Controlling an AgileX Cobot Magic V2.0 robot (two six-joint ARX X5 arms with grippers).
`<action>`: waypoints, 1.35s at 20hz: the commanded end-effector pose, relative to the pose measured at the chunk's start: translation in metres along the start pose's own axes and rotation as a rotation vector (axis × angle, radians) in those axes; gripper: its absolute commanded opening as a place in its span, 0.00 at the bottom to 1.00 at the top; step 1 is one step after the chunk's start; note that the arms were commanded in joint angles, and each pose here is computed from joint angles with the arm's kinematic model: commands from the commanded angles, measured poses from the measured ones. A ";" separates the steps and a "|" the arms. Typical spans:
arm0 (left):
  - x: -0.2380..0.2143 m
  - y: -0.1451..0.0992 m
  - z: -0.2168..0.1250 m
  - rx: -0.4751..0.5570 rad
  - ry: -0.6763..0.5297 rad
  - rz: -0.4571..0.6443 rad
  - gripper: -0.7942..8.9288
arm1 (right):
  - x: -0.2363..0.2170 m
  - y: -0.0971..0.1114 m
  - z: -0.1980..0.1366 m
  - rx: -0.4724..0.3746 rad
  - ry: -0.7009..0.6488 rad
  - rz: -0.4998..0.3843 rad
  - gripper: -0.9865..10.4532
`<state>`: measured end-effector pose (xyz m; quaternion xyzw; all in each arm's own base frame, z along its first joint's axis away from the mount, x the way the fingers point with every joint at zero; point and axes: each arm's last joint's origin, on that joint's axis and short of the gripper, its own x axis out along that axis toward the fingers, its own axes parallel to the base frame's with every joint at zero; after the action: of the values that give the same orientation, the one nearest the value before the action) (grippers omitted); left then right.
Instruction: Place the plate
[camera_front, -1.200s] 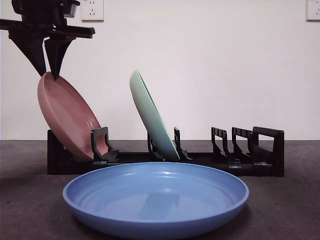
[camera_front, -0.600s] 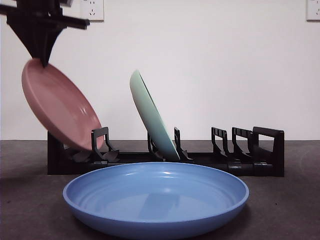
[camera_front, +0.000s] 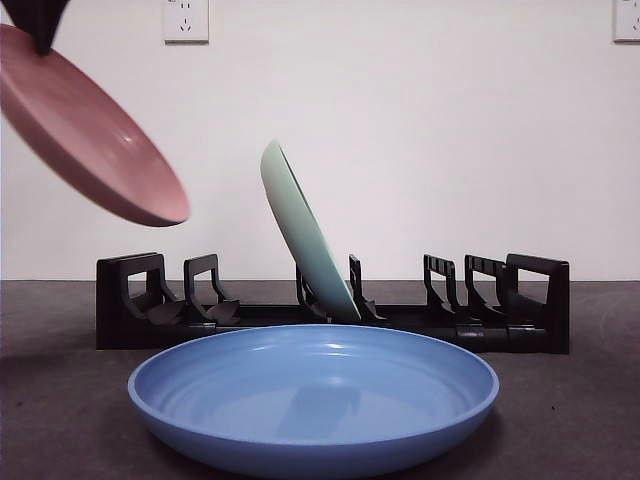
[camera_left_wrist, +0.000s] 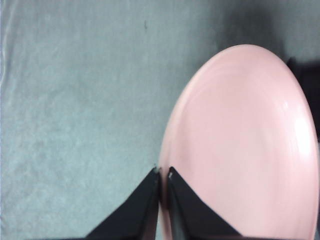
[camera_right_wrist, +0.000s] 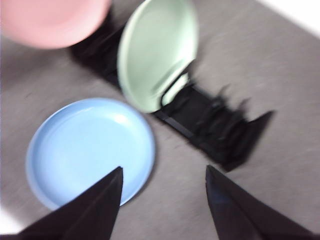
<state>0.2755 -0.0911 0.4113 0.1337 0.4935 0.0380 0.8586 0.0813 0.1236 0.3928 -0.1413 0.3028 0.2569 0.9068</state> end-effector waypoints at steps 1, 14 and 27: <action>-0.014 0.005 -0.006 0.002 -0.013 -0.002 0.10 | -0.011 -0.004 0.002 0.029 -0.051 -0.030 0.32; -0.031 0.016 -0.085 -0.022 -0.041 -0.201 0.10 | -0.031 -0.018 -0.005 0.068 -0.135 -0.079 0.32; 0.029 -0.021 -0.145 -0.104 0.006 -0.587 0.10 | -0.032 -0.019 -0.006 0.093 -0.139 -0.077 0.32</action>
<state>0.1631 -0.0749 0.3148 -0.0435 0.5128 -0.1861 0.8369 0.0676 0.0923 0.4060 -0.1065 0.2490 0.2149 0.9383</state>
